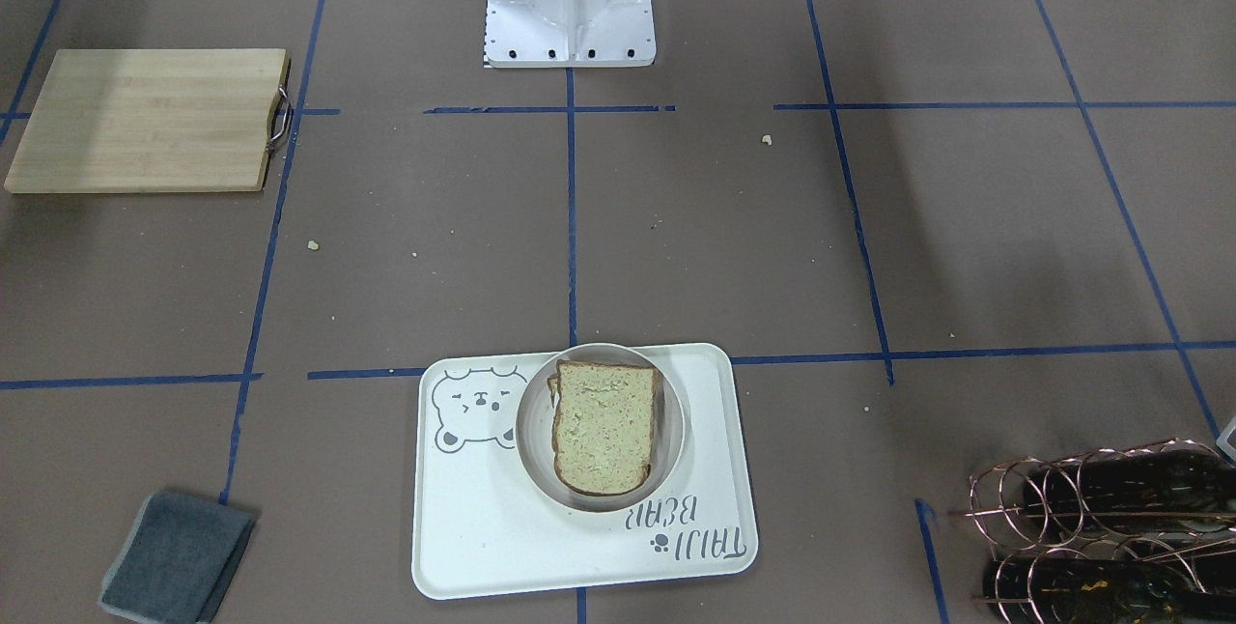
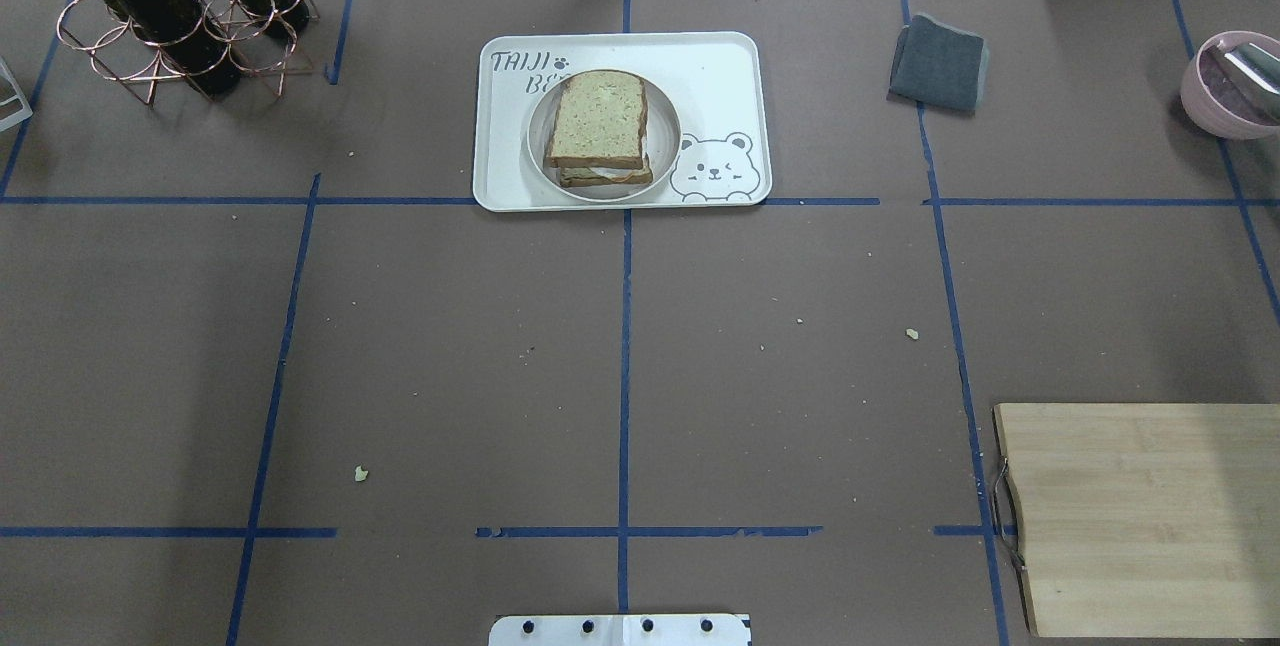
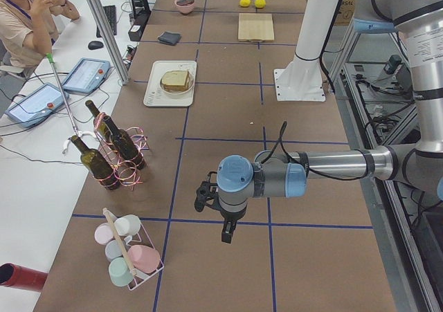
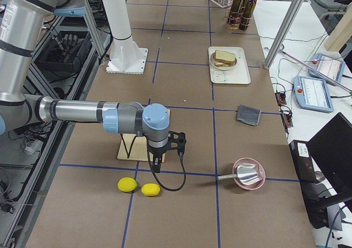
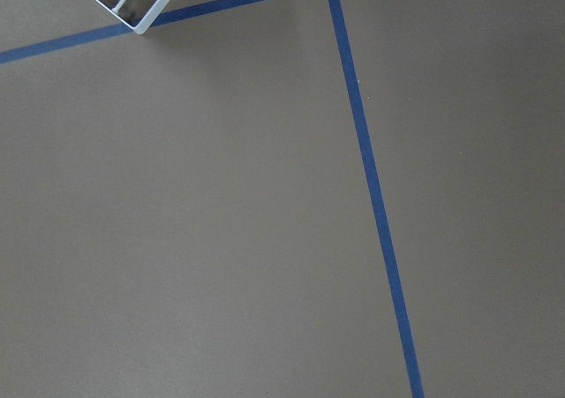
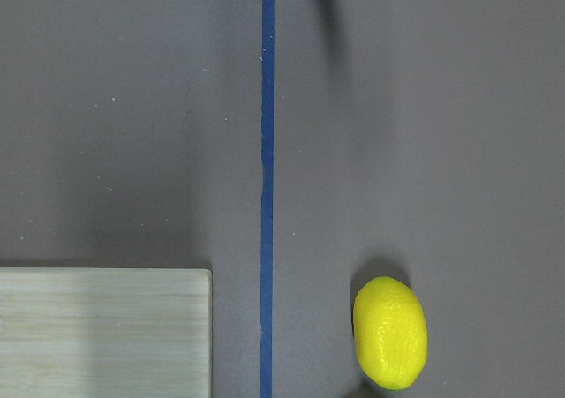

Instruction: Make sandwich and place on tray

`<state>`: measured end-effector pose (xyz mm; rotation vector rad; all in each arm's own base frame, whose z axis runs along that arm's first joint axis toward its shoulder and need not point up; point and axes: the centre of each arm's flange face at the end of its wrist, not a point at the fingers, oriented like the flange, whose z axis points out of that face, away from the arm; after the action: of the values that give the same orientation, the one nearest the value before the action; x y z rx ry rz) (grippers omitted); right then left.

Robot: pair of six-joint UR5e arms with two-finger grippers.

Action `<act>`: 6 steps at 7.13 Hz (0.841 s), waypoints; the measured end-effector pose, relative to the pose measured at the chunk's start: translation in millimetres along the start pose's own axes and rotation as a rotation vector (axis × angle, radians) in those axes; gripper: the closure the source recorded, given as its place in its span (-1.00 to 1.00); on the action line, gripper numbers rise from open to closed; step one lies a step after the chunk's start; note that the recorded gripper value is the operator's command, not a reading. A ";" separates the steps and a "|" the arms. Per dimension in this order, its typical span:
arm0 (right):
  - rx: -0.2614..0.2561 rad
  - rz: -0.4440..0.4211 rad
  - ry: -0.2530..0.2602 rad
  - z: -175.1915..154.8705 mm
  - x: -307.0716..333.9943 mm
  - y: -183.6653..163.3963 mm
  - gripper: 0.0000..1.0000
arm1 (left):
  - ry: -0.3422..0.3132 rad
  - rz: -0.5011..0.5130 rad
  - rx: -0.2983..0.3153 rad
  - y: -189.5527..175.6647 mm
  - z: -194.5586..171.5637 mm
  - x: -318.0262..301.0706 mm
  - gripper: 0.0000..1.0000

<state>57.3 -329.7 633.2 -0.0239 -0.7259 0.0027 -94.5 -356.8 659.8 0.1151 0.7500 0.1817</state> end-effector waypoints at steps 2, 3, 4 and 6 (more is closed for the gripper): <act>0.001 0.002 0.001 0.2 1.8 2.0 -1.00 | -0.004 0.008 0.022 -3.4 -8.5 1.0 -1.00; -0.004 0.007 0.003 1.5 3.3 3.3 -1.00 | -0.003 0.009 0.024 -4.4 -8.3 0.7 -1.00; -0.007 0.009 0.004 2.0 4.0 3.7 -1.00 | -0.002 0.007 0.022 -4.6 -7.2 -0.4 -1.00; -0.008 0.012 0.004 2.2 4.2 3.8 -1.00 | -0.003 0.009 0.023 -5.3 -7.8 0.1 -1.00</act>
<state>59.0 -325.9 637.6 -0.0356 -0.7219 0.0109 -99.1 -361.7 653.2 0.1407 0.7489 0.1810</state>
